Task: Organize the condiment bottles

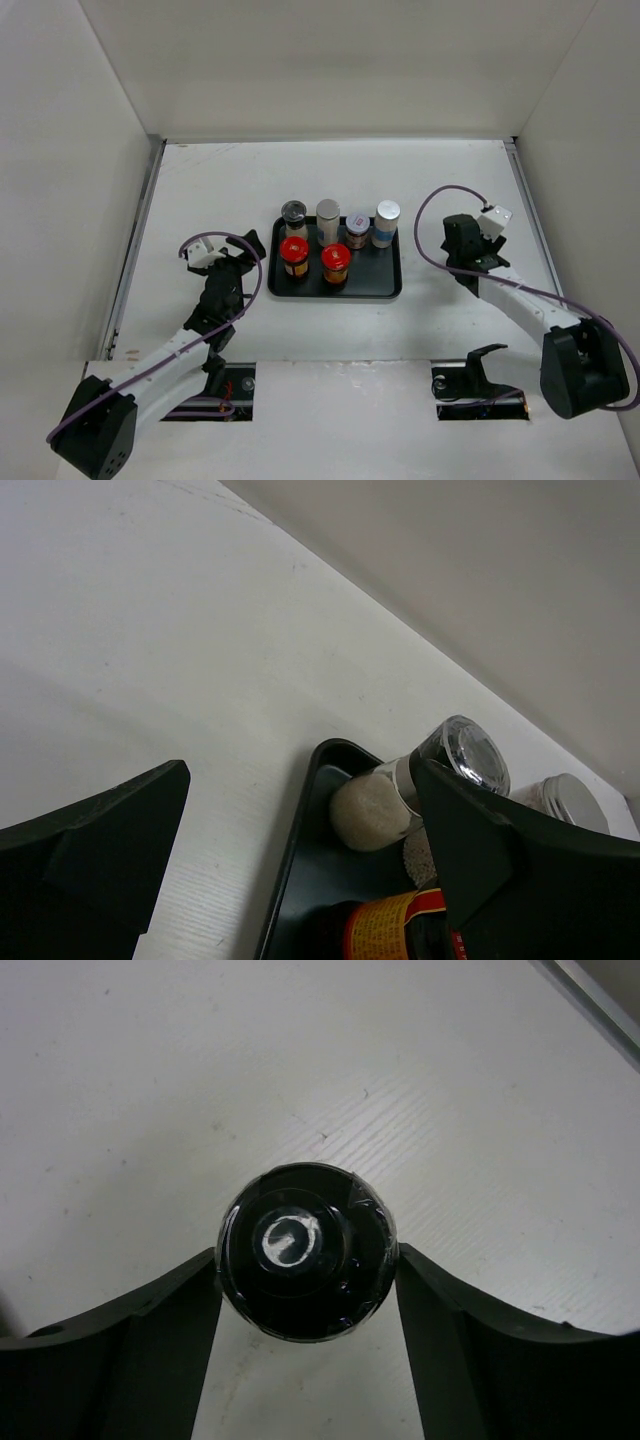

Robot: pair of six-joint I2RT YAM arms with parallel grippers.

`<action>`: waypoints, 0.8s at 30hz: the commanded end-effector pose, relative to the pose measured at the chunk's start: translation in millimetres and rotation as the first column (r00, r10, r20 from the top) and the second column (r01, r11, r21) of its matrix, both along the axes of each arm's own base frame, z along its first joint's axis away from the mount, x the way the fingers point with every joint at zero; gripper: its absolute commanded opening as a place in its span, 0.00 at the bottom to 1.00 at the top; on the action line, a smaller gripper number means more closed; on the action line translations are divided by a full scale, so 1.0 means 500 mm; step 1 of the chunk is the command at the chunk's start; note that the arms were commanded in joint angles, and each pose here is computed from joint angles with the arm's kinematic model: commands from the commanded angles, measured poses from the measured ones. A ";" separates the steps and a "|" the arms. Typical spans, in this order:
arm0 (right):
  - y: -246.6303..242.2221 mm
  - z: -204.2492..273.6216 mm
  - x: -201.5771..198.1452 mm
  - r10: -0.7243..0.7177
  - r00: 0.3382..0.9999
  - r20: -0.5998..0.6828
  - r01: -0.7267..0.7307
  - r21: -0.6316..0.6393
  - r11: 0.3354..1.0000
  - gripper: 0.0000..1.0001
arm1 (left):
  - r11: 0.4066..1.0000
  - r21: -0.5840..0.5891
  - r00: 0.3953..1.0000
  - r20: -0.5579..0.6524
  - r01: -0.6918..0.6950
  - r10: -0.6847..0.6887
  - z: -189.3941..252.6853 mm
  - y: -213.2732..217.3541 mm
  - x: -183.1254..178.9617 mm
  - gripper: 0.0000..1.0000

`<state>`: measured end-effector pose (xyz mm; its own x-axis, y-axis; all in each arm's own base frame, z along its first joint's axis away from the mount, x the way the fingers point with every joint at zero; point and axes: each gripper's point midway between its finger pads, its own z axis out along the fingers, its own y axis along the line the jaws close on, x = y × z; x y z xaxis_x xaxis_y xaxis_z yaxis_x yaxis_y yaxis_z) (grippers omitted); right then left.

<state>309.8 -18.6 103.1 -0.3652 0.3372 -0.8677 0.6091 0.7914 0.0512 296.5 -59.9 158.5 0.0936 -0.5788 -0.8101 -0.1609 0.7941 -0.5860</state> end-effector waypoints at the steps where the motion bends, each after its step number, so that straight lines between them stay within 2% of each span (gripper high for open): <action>1: 0.013 0.037 0.046 -0.002 0.996 0.094 -0.002 0.037 0.999 0.69 | 0.999 -0.036 0.999 0.039 0.006 -0.005 0.021 -0.004 0.004 1.00; 5: 0.023 0.079 0.036 0.002 0.989 0.147 -0.002 -0.004 1.000 0.61 | 0.999 -0.041 0.999 0.048 -0.002 0.004 0.026 0.002 0.001 1.00; 10: 0.111 0.140 -0.010 0.162 0.967 0.198 -0.160 -0.024 0.987 0.59 | 0.999 -0.041 0.999 0.048 -0.004 0.006 0.027 0.002 0.002 1.00; 16: 0.320 0.158 -0.052 0.427 0.875 0.229 -0.451 0.065 0.890 0.59 | 0.999 -0.041 1.000 0.015 -0.023 0.024 0.012 0.004 0.012 1.00; 20: 0.439 0.144 -0.040 0.542 0.806 0.240 -0.569 0.060 0.820 0.59 | 0.997 -0.052 0.999 -0.015 -0.053 0.053 0.003 0.016 0.016 1.00; 24: 0.511 0.111 -0.028 0.609 0.757 0.236 -0.634 0.041 0.772 0.59 | 0.992 -0.048 0.991 -0.071 -0.117 0.113 -0.006 0.044 0.018 1.00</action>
